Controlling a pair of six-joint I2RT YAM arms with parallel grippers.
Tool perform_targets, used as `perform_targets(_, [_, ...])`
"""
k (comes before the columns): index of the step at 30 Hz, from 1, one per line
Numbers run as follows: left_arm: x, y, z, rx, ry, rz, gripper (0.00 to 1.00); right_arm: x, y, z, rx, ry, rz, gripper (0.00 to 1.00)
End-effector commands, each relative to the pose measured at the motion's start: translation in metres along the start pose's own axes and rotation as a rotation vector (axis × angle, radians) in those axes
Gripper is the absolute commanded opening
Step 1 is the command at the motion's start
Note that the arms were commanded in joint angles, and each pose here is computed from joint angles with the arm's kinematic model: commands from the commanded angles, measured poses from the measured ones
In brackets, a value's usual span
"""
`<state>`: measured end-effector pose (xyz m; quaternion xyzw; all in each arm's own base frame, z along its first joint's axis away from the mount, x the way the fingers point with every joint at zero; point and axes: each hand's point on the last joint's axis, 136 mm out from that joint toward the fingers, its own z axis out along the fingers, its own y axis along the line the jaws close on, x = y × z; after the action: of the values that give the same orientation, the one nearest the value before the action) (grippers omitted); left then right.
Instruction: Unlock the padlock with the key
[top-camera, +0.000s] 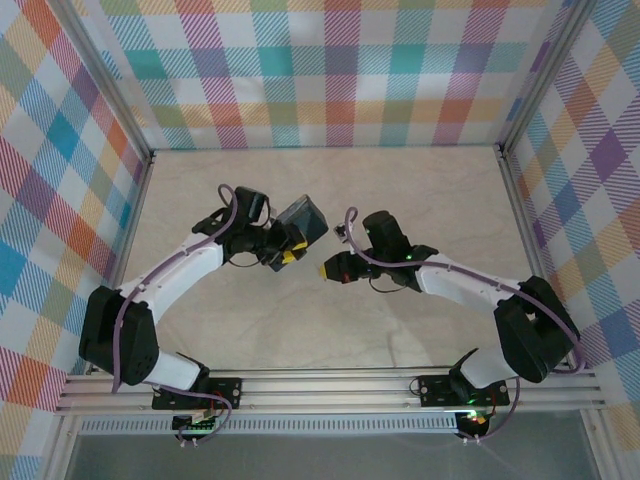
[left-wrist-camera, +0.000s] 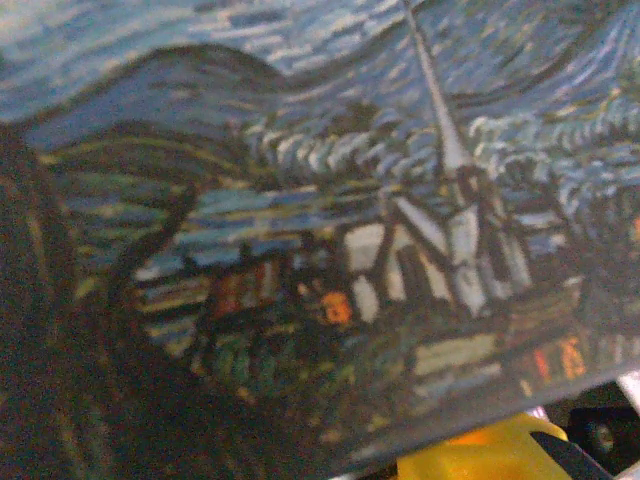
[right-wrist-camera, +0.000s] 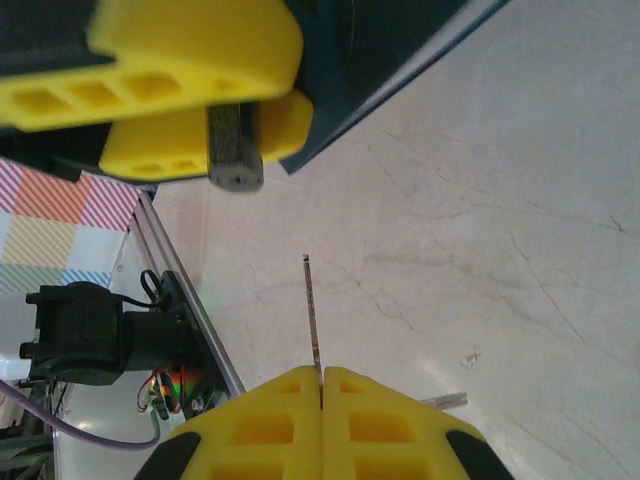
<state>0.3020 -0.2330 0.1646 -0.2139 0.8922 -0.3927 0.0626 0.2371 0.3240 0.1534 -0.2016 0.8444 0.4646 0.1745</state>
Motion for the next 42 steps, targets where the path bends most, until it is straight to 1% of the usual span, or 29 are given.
perform_targets(1, [0.003,-0.008,-0.009,0.052,0.014,0.005,0.02,-0.008,0.014,0.001,-0.044,0.0,-0.07,0.0])
perform_targets(6, [0.001,-0.01,-0.012,0.062,0.009,0.007,0.01,-0.008,0.022,-0.001,-0.058,-0.004,-0.097,0.0])
perform_targets(12, [0.001,-0.009,-0.011,0.067,0.009,0.0,0.01,-0.004,0.025,0.007,-0.06,0.026,-0.112,0.0])
perform_targets(16, [0.002,-0.008,-0.012,0.067,0.009,-0.002,0.01,-0.006,0.029,0.011,-0.064,0.022,-0.126,0.0])
perform_targets(24, [0.003,-0.009,-0.016,0.075,0.01,0.005,0.01,-0.006,0.027,0.015,-0.053,0.026,-0.126,0.0])
perform_targets(42, [0.01,0.001,-0.016,0.074,0.02,-0.004,0.0,-0.009,0.028,0.021,-0.062,0.024,-0.119,0.0])
